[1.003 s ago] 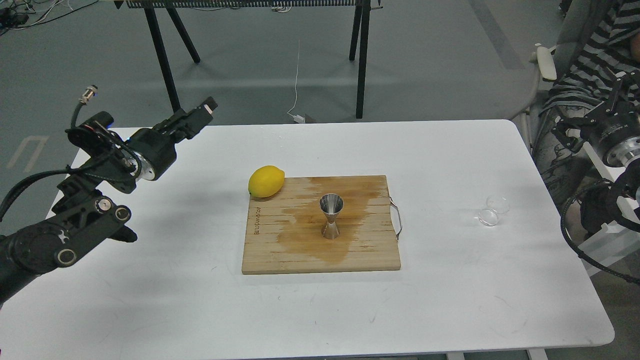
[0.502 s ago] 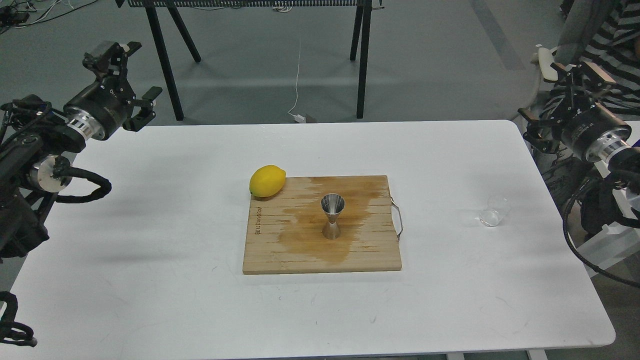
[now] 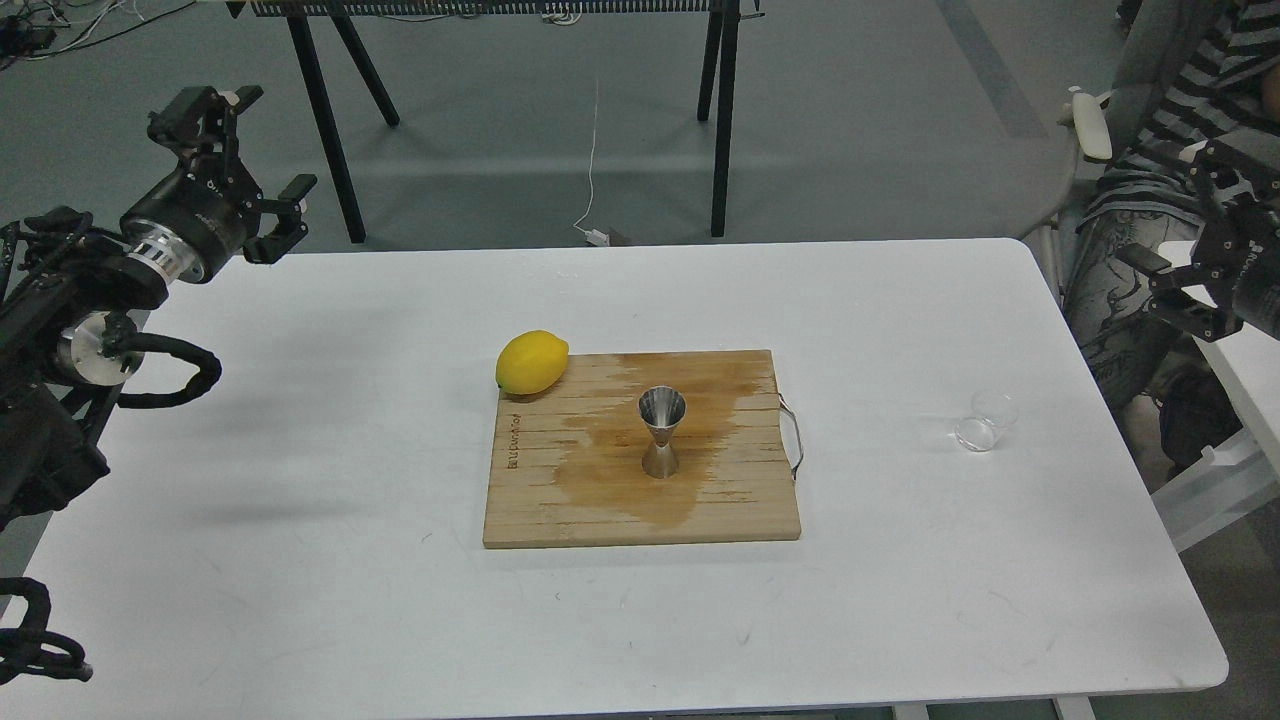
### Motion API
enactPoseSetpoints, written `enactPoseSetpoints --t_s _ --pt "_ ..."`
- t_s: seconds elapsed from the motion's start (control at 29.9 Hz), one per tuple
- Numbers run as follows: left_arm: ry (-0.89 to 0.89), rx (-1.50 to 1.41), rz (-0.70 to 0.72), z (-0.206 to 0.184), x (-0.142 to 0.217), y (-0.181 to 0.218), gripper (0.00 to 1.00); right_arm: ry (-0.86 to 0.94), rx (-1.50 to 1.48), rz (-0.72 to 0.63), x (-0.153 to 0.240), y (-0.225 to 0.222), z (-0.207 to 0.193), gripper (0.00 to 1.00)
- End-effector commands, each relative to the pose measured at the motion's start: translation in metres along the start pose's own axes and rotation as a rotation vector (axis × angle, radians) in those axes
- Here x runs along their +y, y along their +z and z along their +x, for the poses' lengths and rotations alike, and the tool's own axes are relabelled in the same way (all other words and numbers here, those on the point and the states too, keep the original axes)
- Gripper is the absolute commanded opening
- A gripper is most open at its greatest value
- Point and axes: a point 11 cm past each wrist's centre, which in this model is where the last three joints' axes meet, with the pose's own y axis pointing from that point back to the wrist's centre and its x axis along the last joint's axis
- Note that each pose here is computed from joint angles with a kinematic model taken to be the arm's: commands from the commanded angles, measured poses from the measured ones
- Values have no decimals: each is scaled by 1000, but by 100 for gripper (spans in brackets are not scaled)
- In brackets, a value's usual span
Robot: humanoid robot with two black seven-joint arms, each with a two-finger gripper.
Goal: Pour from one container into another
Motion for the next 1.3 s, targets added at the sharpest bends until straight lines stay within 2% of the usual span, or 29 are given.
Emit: enactPoseSetpoints --t_s 0.0,0.3,0.5,0.77,1.0,1.1,1.27 --pt "1 1 -3 0 0 1 99 44 -184 49 11 11 8 99" --pt "6 2 -2 3 2 0 99 149 -554 30 39 71 9 98" --pt "10 1 -7 5 3 2 99 201 -802 97 49 111 4 98" --pt "23 -9 -12 12 7 6 99 193 -1088 253 45 165 -21 99" --pt "46 -32 -16 24 15 15 99 295 -1233 371 41 202 -21 99" --pt "47 -30 -16 24 15 15 99 295 -1283 392 34 208 -31 99" --pt "47 -32 -13 24 15 14 99 379 -1335 354 27 222 -41 99"
